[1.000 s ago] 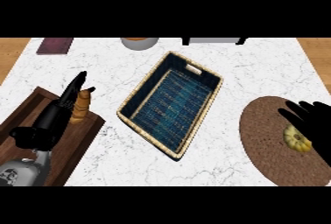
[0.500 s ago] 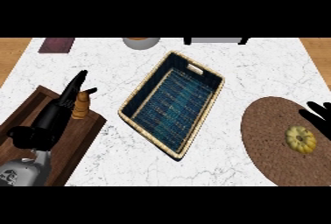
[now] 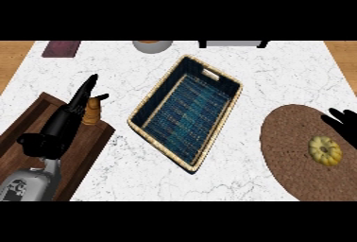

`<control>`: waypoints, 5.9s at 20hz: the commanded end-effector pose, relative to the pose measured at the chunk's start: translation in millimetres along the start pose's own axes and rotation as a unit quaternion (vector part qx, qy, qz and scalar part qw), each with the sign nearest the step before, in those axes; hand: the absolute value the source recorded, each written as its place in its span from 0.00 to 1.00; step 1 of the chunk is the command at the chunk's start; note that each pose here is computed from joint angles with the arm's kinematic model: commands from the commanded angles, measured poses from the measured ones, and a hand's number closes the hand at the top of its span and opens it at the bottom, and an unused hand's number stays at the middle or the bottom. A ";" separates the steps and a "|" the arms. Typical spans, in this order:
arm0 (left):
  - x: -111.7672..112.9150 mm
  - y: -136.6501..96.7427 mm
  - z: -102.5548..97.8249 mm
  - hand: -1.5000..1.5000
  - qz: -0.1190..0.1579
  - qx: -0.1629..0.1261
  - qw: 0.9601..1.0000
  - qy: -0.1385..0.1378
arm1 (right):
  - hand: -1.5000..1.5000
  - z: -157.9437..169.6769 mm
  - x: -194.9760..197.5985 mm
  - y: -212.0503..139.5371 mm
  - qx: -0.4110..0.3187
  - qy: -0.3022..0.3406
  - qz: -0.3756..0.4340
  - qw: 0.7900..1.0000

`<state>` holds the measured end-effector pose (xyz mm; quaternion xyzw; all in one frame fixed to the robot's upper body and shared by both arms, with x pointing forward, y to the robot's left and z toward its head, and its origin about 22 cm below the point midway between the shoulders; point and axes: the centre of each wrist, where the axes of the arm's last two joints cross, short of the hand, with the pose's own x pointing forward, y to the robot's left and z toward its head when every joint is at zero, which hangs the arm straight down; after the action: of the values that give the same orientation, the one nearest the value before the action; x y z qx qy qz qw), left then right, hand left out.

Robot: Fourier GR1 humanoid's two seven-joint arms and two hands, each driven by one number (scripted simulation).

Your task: Pick the squash from the placemat and place it in the basket

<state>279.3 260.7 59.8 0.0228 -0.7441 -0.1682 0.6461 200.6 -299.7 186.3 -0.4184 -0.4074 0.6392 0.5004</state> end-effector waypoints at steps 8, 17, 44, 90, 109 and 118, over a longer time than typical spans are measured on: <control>6.9 -11.2 2.4 0.50 0.006 -0.006 1.000 0.005 | 0.00 -46.1 -53.6 66.4 -0.031 -0.003 0.003 1.000; 2.4 -3.5 -1.1 0.50 -0.006 0.002 1.000 -0.002 | 0.00 -45.8 -32.9 83.8 -0.032 -0.035 -0.008 0.999; -6.7 6.4 -6.6 0.50 0.006 -0.002 1.000 0.000 | 0.00 -72.0 -31.3 141.3 -0.001 0.001 0.042 0.999; -3.7 -2.5 -2.8 0.50 0.013 -0.028 1.000 -0.002 | 1.00 -127.2 152.9 100.3 -0.088 0.019 -0.172 0.981; 2.8 -12.2 -18.8 0.50 0.005 -0.050 0.999 -0.006 | 1.00 -63.7 253.7 -29.4 -0.344 0.079 -0.440 0.826; -0.5 -16.5 -19.9 0.50 0.009 -0.050 0.999 0.000 | 1.00 -72.3 271.8 -82.0 -0.396 0.153 -0.419 0.802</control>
<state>294.5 240.7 58.0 -0.0164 -0.7361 -0.2022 0.6458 247.6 -25.8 184.9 -0.4416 -0.7182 0.1514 0.5160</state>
